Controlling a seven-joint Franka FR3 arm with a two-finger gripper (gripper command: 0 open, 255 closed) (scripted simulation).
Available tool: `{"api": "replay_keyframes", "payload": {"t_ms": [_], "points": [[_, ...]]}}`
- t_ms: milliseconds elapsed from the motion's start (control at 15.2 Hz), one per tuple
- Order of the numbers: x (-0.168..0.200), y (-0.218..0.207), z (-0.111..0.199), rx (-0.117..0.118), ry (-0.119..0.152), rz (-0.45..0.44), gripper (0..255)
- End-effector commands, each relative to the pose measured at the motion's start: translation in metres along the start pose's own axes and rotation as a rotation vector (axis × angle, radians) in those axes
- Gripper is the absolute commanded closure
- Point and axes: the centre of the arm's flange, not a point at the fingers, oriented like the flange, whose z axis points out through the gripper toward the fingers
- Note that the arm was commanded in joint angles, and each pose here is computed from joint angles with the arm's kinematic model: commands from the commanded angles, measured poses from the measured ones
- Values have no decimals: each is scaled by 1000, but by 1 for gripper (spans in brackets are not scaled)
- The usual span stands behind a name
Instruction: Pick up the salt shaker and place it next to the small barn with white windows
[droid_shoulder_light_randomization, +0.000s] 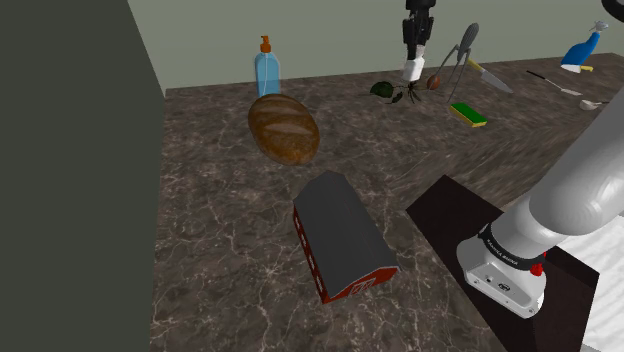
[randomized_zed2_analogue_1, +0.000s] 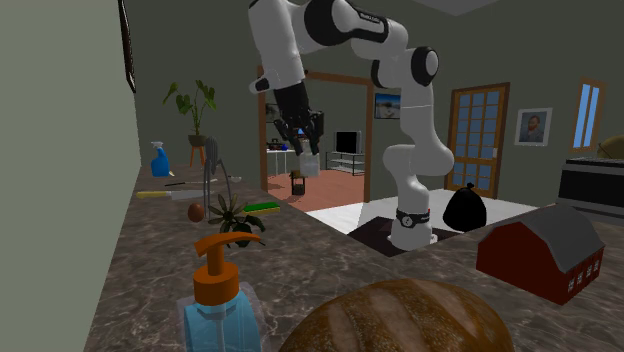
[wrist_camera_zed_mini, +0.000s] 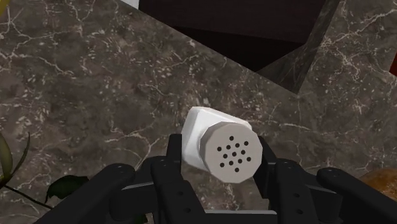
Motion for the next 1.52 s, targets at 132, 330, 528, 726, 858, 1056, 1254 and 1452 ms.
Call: {"api": "replay_keyframes", "payload": {"t_ms": [132,330,528,726,858,1056,1254,1452], "points": [[-7,-1,-17,0,0,0,255],[-30,-31,-6,0,0,0,255],[-54,-61,5,0,0,0,255],[-77,-91,16,0,0,0,255],[-93,-111,24,0,0,0,255],[-117,-141,35,0,0,0,255],[-140,-170,46,0,0,0,255],[-164,-200,57,0,0,0,255]]}}
